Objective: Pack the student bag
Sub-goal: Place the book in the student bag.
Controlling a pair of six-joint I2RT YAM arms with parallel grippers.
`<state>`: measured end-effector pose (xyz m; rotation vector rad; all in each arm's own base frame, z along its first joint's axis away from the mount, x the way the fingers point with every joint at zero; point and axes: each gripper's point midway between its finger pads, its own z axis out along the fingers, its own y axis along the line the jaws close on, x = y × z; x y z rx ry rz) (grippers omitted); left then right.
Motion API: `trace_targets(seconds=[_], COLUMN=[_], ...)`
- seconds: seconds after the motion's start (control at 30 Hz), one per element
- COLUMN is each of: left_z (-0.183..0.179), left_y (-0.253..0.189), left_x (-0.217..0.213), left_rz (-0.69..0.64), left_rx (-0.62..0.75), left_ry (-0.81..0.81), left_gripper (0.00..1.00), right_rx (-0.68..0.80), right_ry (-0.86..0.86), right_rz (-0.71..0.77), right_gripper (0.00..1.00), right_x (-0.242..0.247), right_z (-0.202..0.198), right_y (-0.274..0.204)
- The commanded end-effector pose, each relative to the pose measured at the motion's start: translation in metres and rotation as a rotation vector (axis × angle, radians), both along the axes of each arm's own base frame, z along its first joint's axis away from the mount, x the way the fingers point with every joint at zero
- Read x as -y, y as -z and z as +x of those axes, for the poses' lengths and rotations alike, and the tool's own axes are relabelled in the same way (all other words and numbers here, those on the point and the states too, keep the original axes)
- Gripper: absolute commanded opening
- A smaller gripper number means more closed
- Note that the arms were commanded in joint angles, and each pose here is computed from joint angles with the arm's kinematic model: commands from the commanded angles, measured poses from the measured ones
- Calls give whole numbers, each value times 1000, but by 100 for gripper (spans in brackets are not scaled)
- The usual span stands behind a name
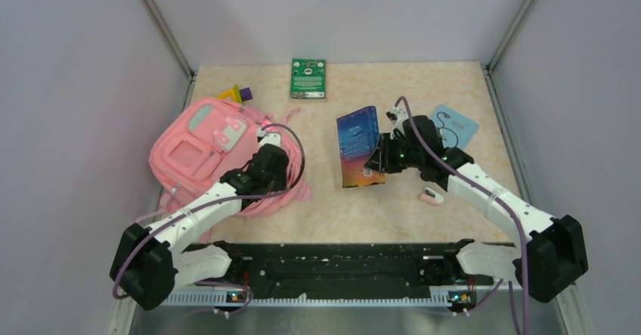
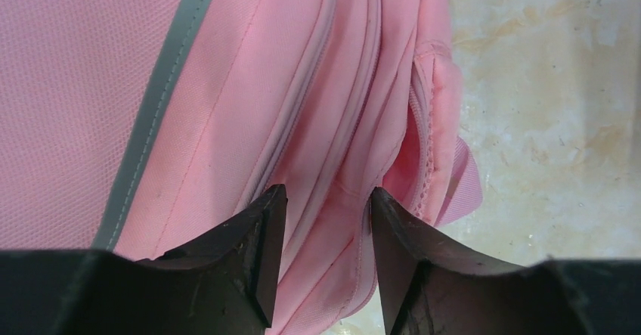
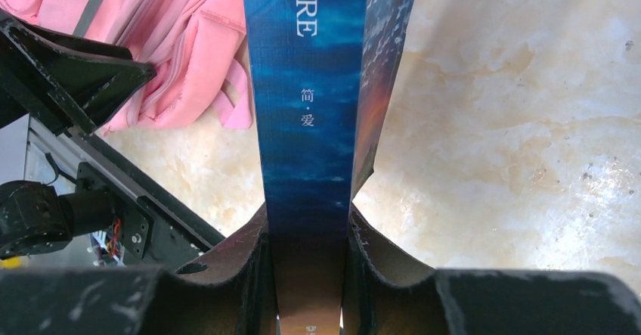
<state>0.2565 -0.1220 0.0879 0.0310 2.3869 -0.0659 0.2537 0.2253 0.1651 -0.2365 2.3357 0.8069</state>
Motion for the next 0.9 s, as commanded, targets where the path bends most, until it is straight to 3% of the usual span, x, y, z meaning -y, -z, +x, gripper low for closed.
trace_targets(seconds=[0.0, 0.23, 0.33, 0.6, 0.67, 0.8, 0.87], left_z=[11, 5, 0, 1, 2, 7, 12], left_y=[-14, -7, -5, 8, 9, -7, -30], left_x=[-10, 15, 22, -5, -6, -5, -1], left_rz=[60, 62, 128, 341, 349, 338, 299], left_rx=[51, 12, 12, -48, -54, -24, 26], left_ry=[-39, 81, 122, -26, -37, -58, -61], left_gripper=[49, 49, 48, 42, 34, 1, 0], right_rx=[212, 211, 210, 214, 215, 204, 191], right_ry=[-36, -34, -35, -46, -49, -67, -79], right_rz=[145, 165, 180, 206, 208, 246, 278], right_gripper=[0, 0, 0, 0, 0, 0, 0], right_x=[-17, -18, -18, -19, -18, -21, -24], right_z=[14, 12, 10, 4, 2, -6, -11], right_y=[-64, -65, -66, -69, -70, -74, -77])
